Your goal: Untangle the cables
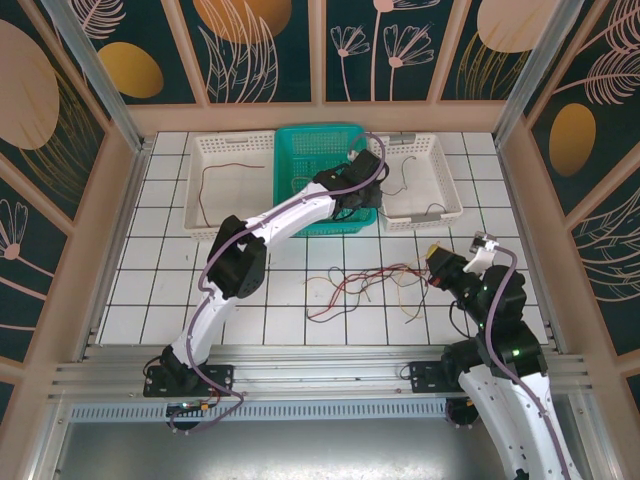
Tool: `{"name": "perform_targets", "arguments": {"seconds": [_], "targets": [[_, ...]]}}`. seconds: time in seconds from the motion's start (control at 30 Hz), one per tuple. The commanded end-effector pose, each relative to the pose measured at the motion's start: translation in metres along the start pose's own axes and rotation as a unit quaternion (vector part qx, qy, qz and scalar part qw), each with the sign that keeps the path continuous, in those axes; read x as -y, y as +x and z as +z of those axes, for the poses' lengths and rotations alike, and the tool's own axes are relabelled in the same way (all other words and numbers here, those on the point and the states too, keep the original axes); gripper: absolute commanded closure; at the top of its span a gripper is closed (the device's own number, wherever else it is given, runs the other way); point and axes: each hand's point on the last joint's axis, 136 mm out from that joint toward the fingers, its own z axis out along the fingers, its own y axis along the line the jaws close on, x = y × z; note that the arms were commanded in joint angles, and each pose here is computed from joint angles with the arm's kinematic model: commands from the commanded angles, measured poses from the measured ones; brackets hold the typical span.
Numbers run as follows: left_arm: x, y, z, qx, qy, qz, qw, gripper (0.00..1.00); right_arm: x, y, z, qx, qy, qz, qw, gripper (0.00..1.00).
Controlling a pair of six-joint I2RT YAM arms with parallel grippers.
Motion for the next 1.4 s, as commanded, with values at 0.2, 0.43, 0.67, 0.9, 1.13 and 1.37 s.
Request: {"name": "perform_targets", "arguments": {"seconds": [0.2, 0.43, 0.67, 0.9, 1.13, 1.37], "targets": [[0.028, -0.033, -0.022, 0.037, 0.045, -0.013, 0.998, 1.00, -0.012, -0.017, -0.013, 0.031, -0.013, -0.009, 0.999, 1.00], [0.060, -0.044, -0.019, 0.059, 0.092, -0.019, 0.994, 1.00, -0.012, -0.016, -0.015, 0.031, -0.015, -0.007, 0.999, 1.00], [0.093, -0.050, -0.002, 0.083, 0.153, -0.034, 0.984, 1.00, -0.016, -0.012, -0.017, 0.029, -0.031, -0.004, 0.999, 1.00], [0.102, -0.045, 0.035, 0.095, 0.181, -0.059, 0.977, 1.00, -0.023, -0.007, -0.023, 0.026, -0.058, -0.003, 0.998, 1.00], [0.089, -0.021, 0.070, 0.073, 0.161, -0.062, 0.982, 1.00, -0.023, -0.005, -0.023, 0.022, -0.060, -0.008, 0.998, 1.00], [0.090, -0.029, 0.061, 0.085, 0.157, -0.050, 0.983, 0.80, -0.025, -0.007, -0.022, 0.023, -0.061, -0.012, 0.998, 1.00]]}}
